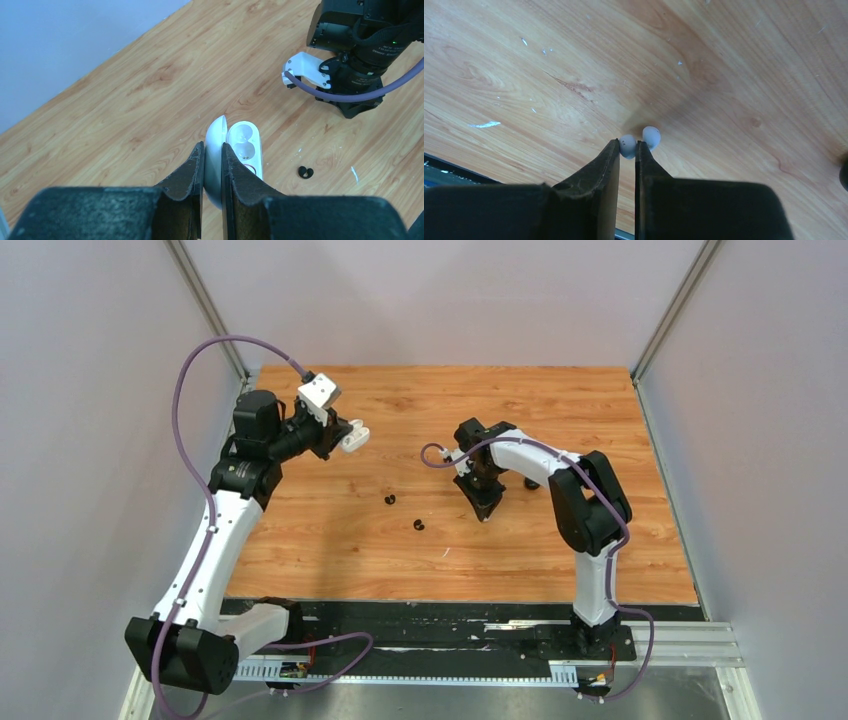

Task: Insert the wireless bluetooth earbuds into the charging case
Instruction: Pick up the right earbud from the center of the board.

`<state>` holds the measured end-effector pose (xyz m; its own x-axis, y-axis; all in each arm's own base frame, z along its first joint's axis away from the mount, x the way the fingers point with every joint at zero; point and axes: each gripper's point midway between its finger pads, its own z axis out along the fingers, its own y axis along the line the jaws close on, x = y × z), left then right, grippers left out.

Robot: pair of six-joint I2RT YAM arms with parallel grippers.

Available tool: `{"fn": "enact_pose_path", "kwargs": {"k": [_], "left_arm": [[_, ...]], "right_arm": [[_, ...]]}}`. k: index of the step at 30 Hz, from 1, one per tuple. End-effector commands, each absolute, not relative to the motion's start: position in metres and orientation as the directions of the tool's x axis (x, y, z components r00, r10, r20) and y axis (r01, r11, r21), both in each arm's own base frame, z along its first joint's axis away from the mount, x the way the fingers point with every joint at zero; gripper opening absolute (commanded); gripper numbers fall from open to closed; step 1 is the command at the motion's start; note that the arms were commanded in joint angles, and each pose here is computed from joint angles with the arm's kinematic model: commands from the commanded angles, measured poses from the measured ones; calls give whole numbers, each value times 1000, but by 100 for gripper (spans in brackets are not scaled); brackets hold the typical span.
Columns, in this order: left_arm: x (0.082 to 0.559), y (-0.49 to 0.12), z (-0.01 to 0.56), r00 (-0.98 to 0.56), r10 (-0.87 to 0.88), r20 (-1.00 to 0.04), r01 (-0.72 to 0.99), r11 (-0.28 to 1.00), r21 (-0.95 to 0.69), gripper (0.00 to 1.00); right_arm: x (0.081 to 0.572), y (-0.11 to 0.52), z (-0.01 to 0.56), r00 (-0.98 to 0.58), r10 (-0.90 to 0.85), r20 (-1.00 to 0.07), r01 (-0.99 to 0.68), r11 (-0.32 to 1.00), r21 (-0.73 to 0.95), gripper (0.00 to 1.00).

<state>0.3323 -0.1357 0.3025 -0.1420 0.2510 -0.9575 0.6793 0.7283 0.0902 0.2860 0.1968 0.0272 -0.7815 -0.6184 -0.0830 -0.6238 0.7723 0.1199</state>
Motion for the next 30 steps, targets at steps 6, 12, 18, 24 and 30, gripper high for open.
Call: {"fn": "enact_pose_path", "kwargs": {"k": [6,12,18,24,30], "left_arm": [[331,-134,322,-95,241,-966,670,733,117,0],[333,-135,323,-90,243,-966,673,729,121,0],[331,-133,322,-86,249,-965,671,730,129,0],[329,-132,322,-81,260,-962,669,730,140,0],[328,-130,322,-77,280,-957,671,724,158,0]], "right_arm": [[315,219,40,-789,-581,-199,-607,789,101,19],[315,222,47,-797,-564,-217,-593,799,99,24],[316,228,44,-812,-544,-211,-574,810,120,42],[321,254,63,-765,-581,-279,-635,753,173,52],[316,251,88,-691,-653,-309,-720,661,213,52]]}}
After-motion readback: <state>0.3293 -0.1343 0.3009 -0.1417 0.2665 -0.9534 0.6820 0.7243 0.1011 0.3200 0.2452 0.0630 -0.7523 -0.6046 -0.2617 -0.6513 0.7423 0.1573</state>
